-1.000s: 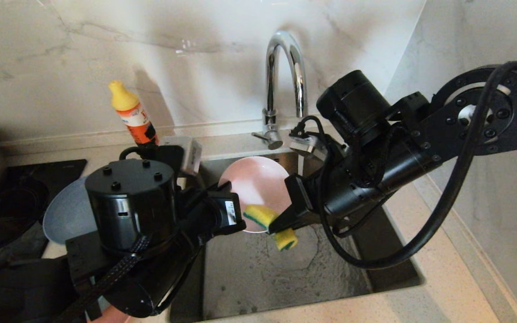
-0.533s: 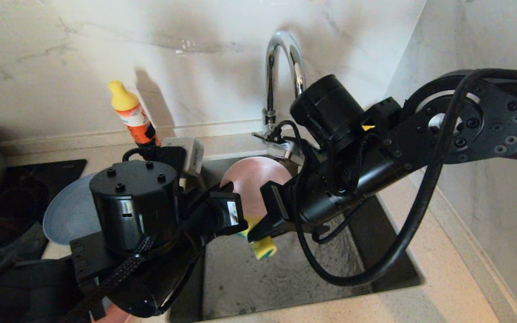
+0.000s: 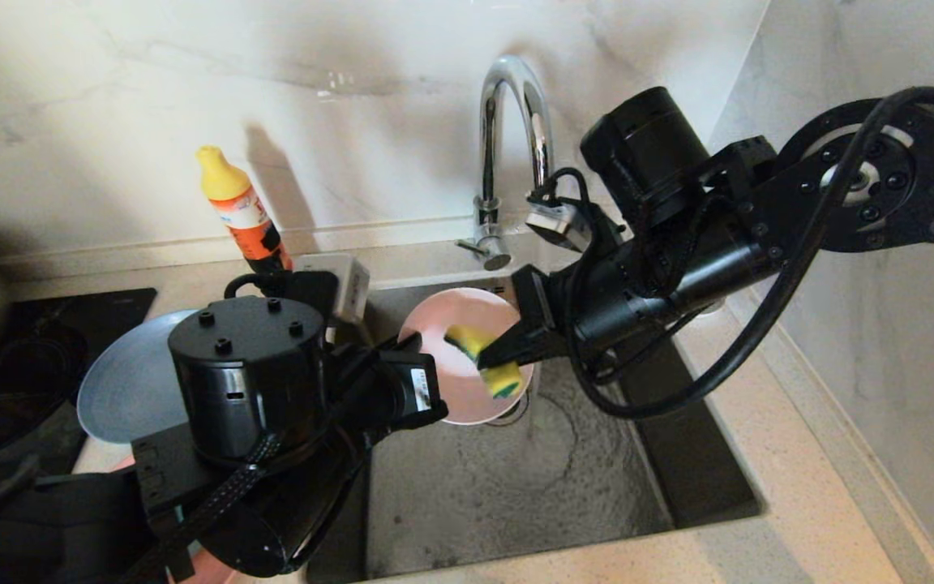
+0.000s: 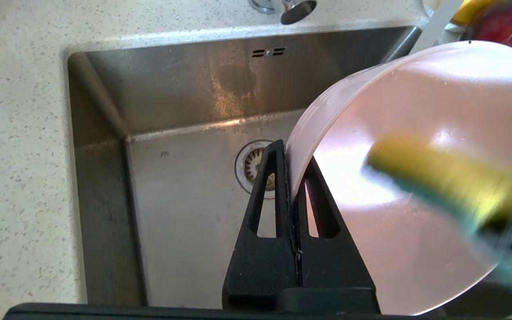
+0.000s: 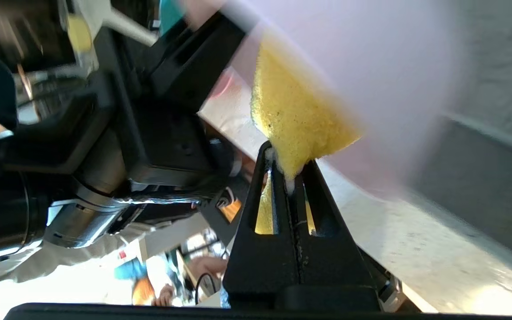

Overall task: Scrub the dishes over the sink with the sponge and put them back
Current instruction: Wipe the bowl

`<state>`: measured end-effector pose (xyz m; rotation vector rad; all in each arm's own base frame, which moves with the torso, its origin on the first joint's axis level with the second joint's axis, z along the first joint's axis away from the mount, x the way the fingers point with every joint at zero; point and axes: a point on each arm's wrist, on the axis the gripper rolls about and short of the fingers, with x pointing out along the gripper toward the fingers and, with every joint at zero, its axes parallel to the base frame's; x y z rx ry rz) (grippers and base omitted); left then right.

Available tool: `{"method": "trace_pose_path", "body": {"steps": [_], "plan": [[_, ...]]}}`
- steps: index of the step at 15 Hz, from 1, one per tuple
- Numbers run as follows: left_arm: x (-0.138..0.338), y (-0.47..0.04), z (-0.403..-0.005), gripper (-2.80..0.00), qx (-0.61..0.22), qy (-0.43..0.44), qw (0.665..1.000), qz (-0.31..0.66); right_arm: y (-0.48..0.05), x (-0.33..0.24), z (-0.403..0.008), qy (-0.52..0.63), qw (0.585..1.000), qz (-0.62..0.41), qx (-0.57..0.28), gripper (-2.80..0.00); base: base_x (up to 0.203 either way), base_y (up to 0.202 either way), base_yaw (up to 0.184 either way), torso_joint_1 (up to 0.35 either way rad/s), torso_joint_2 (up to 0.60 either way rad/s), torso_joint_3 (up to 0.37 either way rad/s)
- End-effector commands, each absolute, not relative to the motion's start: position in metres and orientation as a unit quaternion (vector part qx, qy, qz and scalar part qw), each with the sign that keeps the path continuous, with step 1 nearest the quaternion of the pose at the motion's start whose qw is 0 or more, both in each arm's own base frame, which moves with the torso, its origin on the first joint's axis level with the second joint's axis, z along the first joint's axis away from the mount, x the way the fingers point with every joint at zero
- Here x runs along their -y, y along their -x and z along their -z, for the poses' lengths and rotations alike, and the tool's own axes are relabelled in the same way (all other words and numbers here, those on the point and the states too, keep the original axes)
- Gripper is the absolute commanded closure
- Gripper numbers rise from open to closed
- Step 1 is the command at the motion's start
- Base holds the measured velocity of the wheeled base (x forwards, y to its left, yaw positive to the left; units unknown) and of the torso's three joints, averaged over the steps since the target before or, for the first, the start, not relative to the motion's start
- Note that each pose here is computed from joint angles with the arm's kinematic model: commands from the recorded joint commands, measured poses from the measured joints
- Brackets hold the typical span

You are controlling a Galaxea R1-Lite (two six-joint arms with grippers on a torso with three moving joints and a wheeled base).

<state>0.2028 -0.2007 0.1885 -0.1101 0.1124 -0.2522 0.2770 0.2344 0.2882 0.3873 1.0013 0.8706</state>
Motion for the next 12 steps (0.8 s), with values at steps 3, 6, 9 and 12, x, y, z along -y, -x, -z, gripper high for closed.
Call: {"method": "trace_pose_path", "body": {"steps": [3,6,9,12], "plan": [[0.199,-0.202,-0.188,0.00,-0.055,0.058,0.989,0.123,-0.276,-0.200,-0.305,-0.199,0.785,-0.375,-0.451,0.00,0.000,0.000,0.000,0.000,0.00,0.000],[0.199,-0.201,-0.189,0.00,-0.050,0.062,0.989,0.123,-0.273,-0.181,-0.310,-0.208,0.791,-0.358,-0.449,0.00,0.000,0.000,0.000,0.000,0.00,0.000],[0.198,-0.200,-0.192,0.00,-0.045,0.065,0.989,0.123,-0.275,-0.165,-0.310,-0.218,0.797,-0.337,-0.451,0.00,0.000,0.000,0.000,0.000,0.00,0.000],[0.197,-0.203,-0.194,0.00,-0.044,0.068,0.989,0.122,-0.264,-0.150,-0.316,-0.225,0.800,-0.332,-0.446,0.00,0.000,0.000,0.000,0.000,0.00,0.000]]}}
